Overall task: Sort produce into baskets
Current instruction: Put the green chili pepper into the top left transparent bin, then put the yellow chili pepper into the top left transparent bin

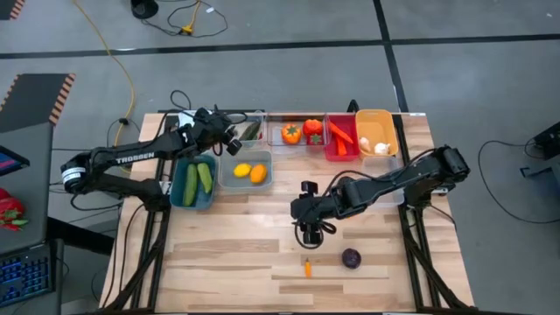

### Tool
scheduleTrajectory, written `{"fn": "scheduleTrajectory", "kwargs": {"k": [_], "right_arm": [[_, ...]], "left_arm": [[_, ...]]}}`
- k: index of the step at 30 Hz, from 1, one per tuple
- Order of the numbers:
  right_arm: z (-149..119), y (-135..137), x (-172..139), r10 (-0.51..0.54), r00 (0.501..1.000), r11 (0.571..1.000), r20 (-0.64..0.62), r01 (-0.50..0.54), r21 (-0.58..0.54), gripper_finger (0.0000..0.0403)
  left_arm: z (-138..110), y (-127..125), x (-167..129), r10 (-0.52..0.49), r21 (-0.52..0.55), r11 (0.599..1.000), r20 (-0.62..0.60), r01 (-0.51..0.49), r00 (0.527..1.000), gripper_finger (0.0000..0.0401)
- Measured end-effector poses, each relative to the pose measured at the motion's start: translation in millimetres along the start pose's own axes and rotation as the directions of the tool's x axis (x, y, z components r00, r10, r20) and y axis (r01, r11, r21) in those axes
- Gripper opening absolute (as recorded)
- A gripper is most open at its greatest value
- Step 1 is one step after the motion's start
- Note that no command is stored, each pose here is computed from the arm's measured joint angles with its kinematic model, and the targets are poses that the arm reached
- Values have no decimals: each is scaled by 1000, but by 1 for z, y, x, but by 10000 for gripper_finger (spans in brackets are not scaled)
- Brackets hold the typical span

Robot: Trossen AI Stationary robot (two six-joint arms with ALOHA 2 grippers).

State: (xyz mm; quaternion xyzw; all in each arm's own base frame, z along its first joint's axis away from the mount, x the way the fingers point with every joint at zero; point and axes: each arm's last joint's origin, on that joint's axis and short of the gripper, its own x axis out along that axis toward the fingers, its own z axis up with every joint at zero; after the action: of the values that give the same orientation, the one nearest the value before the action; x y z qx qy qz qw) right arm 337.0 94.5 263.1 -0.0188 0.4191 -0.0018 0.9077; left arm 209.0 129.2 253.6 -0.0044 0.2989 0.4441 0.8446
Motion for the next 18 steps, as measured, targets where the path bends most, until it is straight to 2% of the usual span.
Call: {"fn": "scheduleTrajectory", "kwargs": {"k": [4,8,14,18], "right_arm": [[-4,12,-2,21,1000,999,-16,-21,-31,228],[-9,25,-6,92,995,993,-45,-94,-66,228],[-17,52,-13,160,985,981,-60,-166,-101,228],[-24,70,-19,193,979,963,-72,-203,-178,228]], "left_arm": [[0,0,0,0,2,1000,0,0,1000,140],[0,0,0,-1,-6,1000,0,1,1000,155],[0,-1,0,-31,-5,1000,0,31,1000,157],[0,-1,0,-52,-5,999,0,52,999,157]]}}
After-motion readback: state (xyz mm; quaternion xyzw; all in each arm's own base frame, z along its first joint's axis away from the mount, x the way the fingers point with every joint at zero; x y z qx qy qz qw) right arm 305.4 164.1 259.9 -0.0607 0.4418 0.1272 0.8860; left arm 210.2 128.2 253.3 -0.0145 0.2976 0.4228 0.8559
